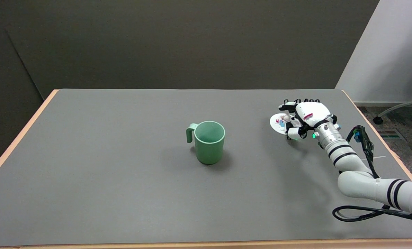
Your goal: Pick up the white cup lid.
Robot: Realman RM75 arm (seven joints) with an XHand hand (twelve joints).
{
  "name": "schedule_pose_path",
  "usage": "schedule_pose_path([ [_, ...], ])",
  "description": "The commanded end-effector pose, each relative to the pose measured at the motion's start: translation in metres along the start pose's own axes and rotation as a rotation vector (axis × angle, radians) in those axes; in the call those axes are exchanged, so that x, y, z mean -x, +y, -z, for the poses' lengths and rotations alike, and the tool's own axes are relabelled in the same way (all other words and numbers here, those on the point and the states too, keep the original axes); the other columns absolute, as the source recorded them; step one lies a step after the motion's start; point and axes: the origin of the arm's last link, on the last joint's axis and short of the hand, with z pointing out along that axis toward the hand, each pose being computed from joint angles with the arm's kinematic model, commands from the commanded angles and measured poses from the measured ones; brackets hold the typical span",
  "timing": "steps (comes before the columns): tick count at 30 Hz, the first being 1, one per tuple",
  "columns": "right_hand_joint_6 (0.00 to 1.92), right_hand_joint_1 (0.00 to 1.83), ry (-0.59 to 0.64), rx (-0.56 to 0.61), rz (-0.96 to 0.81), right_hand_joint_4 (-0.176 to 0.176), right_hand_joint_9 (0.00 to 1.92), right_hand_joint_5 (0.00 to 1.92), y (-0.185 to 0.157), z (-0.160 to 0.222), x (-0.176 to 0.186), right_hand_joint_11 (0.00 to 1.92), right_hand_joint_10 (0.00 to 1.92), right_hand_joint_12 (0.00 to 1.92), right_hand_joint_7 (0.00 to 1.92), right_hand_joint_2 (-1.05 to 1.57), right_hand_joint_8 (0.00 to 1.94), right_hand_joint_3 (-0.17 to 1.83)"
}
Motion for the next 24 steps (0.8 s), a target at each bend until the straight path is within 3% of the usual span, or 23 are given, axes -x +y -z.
schedule_pose_path([
  [1,0.2,0.88,-0.01,0.002,-0.002,0.176,0.91,0.66,-0.0016,0.0008,0.0046,0.81,0.31,0.9,0.79,0.74,0.21,1.0],
  [24,0.24,0.88,-0.024,0.025,0.013,0.176,0.94,0.77,0.0012,-0.0024,0.0117,0.77,0.3,0.96,0.9,0.77,0.22,0.94],
])
